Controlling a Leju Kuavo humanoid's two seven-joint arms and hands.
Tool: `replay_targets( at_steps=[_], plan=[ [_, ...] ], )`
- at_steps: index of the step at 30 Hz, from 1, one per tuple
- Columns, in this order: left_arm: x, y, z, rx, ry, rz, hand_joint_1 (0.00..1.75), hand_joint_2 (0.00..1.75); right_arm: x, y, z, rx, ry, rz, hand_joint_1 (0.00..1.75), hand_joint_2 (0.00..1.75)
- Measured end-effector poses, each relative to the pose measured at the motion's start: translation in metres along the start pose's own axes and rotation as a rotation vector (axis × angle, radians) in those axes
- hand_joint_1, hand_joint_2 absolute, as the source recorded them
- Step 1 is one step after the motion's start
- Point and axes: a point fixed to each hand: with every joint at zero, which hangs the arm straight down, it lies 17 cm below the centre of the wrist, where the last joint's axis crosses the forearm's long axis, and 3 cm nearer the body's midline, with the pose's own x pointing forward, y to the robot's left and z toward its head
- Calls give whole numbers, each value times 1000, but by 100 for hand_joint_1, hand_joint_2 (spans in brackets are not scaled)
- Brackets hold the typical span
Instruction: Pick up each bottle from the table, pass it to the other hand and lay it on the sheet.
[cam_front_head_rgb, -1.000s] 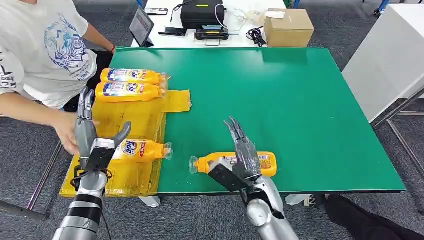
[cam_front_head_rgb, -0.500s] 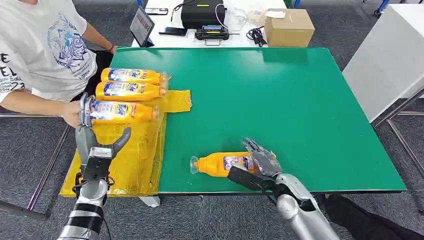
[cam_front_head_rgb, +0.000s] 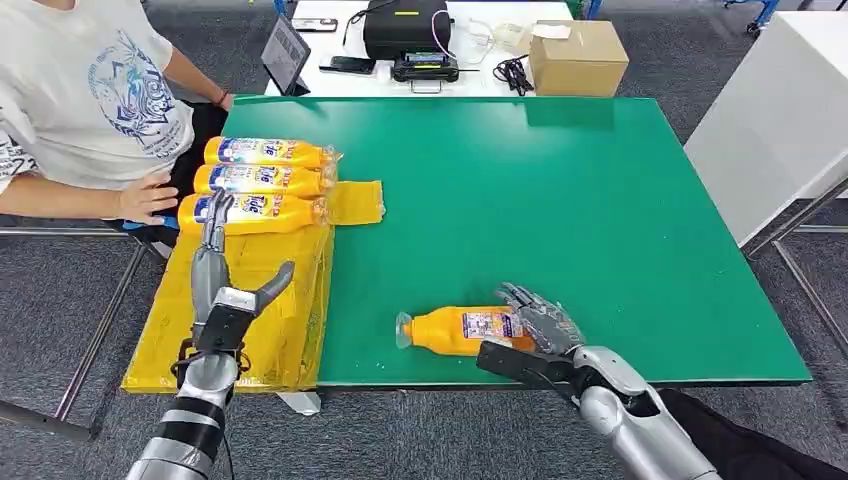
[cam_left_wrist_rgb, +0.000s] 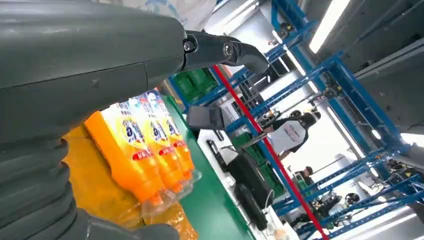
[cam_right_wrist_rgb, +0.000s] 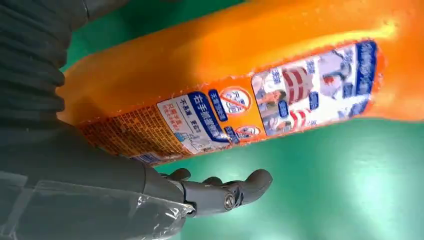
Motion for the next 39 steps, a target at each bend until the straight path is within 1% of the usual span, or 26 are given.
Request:
replay_targets(
  at_steps=[3, 4, 5, 6, 7, 11, 19, 22, 26, 39],
  plan=[
    [0, -3, 1, -2, 7, 10, 0, 175, -8, -1, 3, 15, 17, 16, 0, 175],
    [0, -5, 1, -4, 8, 15, 0, 175, -11, -1, 5, 23, 26, 22, 14, 175],
    [1, -6, 0, -6, 10, 22, 0, 175, -14, 0, 6, 35, 33, 29, 143, 175],
    [1, -8, 0, -7, 13, 32, 0, 175, -18, -1, 8, 46, 43, 35, 171, 175],
    [1, -9, 0, -7, 16, 41, 0, 175, -22, -2, 10, 57, 50, 41, 175, 175],
    [2, -13, -1, -8, 28, 68, 0, 175, -39, -2, 22, 97, 85, 72, 175, 175],
    [4, -20, -1, -13, 36, 93, 0, 175, -55, -4, 38, 121, 109, 107, 175, 175],
    [7, -23, -1, -19, 34, 102, 0, 175, -53, -2, 40, 112, 103, 96, 175, 175],
    [8, -25, -1, -23, 32, 106, 0, 175, -45, -1, 41, 69, 80, 73, 175, 175],
    [10, -28, -1, -27, 30, 110, 0, 175, -39, 2, 42, 55, 72, 53, 175, 175]
  ],
)
